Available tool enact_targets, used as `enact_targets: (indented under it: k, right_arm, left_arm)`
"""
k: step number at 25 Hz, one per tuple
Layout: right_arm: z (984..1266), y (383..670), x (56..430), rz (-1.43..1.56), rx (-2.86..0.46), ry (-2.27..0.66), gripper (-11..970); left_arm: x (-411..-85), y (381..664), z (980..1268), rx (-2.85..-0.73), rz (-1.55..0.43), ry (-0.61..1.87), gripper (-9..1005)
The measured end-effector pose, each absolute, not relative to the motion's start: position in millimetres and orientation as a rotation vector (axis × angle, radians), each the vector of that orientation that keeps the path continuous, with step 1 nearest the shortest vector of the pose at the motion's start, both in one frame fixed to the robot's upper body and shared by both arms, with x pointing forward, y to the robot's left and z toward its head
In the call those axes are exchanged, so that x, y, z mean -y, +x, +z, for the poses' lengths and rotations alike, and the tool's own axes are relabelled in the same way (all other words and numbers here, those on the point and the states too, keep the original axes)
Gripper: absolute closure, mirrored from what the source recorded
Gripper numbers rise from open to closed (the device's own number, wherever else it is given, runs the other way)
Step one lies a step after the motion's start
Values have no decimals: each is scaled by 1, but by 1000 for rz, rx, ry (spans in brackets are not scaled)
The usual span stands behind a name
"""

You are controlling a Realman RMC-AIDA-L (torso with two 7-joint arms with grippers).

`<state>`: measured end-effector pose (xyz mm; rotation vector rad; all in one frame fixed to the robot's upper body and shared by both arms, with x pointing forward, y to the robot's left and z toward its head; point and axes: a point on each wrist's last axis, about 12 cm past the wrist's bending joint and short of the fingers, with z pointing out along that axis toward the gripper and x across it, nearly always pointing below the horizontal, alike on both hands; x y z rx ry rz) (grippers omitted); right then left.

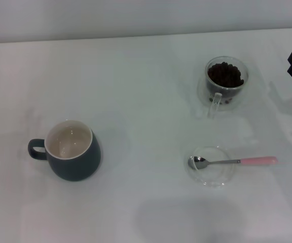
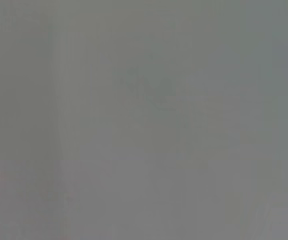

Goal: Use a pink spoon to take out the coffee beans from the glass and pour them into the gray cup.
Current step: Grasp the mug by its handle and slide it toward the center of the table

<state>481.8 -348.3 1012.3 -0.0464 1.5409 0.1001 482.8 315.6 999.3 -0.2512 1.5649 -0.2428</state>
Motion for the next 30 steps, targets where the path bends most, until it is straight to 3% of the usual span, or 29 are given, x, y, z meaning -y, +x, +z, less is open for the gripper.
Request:
enact_targets:
  k: [15, 23, 30]
  right_arm:
    - [1016, 490, 346, 103, -1525, -39, 118]
    - [1027, 508, 345, 92, -1485, -66, 118]
    - [1039, 535, 340, 85, -1475, -92, 118]
  left_arm:
    - [-324, 459, 997, -1530, -222, -260, 110]
    - [-342, 402, 987, -1544, -161, -236, 112]
    - [-330, 376, 979, -1640, -242, 84, 114]
